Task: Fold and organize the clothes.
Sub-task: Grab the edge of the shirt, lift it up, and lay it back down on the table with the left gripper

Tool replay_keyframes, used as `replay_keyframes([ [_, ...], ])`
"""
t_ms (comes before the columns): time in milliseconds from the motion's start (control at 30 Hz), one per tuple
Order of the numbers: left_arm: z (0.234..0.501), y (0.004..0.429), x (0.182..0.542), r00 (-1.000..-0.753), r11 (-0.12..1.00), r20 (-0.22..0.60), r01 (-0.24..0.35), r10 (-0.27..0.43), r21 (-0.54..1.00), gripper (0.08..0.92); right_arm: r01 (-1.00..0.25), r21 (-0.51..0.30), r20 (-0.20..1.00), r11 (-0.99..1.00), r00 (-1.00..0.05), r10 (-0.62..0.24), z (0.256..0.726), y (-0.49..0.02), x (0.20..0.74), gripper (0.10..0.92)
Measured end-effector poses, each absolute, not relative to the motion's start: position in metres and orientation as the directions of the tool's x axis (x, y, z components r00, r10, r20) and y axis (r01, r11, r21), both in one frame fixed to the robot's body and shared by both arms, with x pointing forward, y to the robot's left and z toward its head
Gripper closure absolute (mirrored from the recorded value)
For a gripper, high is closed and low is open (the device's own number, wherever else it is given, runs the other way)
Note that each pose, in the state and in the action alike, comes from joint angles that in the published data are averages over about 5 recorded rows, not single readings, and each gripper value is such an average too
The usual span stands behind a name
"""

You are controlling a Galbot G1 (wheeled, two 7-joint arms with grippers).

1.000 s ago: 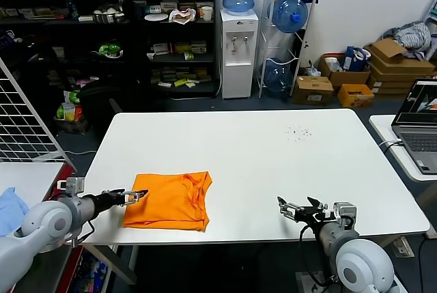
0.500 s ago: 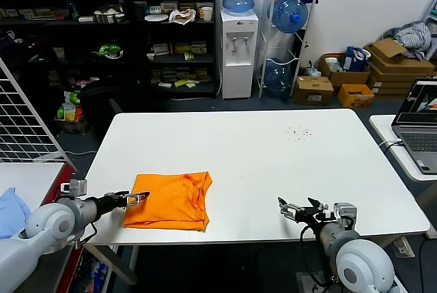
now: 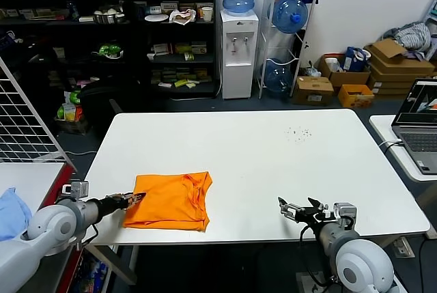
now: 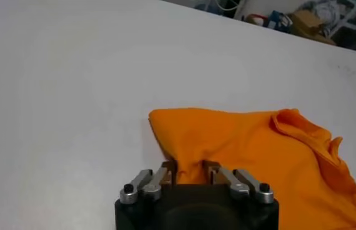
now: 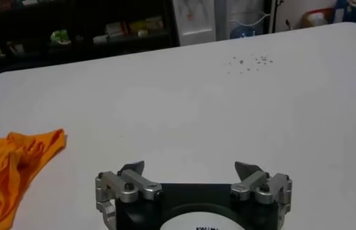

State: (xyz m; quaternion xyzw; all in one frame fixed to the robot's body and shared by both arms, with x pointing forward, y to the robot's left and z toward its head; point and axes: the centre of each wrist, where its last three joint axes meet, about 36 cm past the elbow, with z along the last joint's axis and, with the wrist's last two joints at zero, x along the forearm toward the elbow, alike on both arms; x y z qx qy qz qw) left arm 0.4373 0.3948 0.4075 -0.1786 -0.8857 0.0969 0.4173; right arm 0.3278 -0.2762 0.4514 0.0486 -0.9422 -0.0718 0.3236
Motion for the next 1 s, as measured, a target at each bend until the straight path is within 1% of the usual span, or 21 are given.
replay_keyframes([
  [200, 0.406, 0.392, 0.437, -0.586, 0.917, 0.706, 0.233, 0.397, -0.323, 0.779, -0.044, 0.167, 0.602, 0.985, -0.786, -0.137, 0.451, -0.276, 0.328, 0.101],
  [333, 0.406, 0.389, 0.437, -0.589, 0.916, 0.702, 0.231, 0.4, -0.328, 0.875, -0.043, 0.167, 0.601, 0.985, -0.788, -0.136, 0.451, -0.276, 0.328, 0.101],
  [400, 0.407, 0.386, 0.437, -0.591, 0.915, 0.699, 0.231, 0.402, -0.331, 0.895, -0.043, 0.167, 0.6, 0.985, -0.789, -0.136, 0.451, -0.277, 0.329, 0.101],
  [500, 0.41, 0.383, 0.436, -0.596, 0.914, 0.694, 0.231, 0.404, -0.334, 0.896, -0.043, 0.167, 0.598, 0.985, -0.79, -0.136, 0.451, -0.277, 0.33, 0.101],
  [633, 0.421, 0.377, 0.437, -0.613, 0.914, 0.679, 0.232, 0.404, -0.334, 0.896, -0.044, 0.168, 0.593, 0.985, -0.793, -0.137, 0.452, -0.277, 0.331, 0.101],
  [800, 0.443, 0.369, 0.435, -0.636, 0.918, 0.664, 0.228, 0.393, -0.324, 0.896, -0.049, 0.168, 0.588, 0.985, -0.797, -0.14, 0.451, -0.277, 0.333, 0.101],
  [1000, 0.478, 0.364, 0.429, -0.66, 0.933, 0.661, 0.218, 0.357, -0.287, 0.896, -0.063, 0.169, 0.573, 0.984, -0.806, -0.15, 0.449, -0.275, 0.337, 0.101],
])
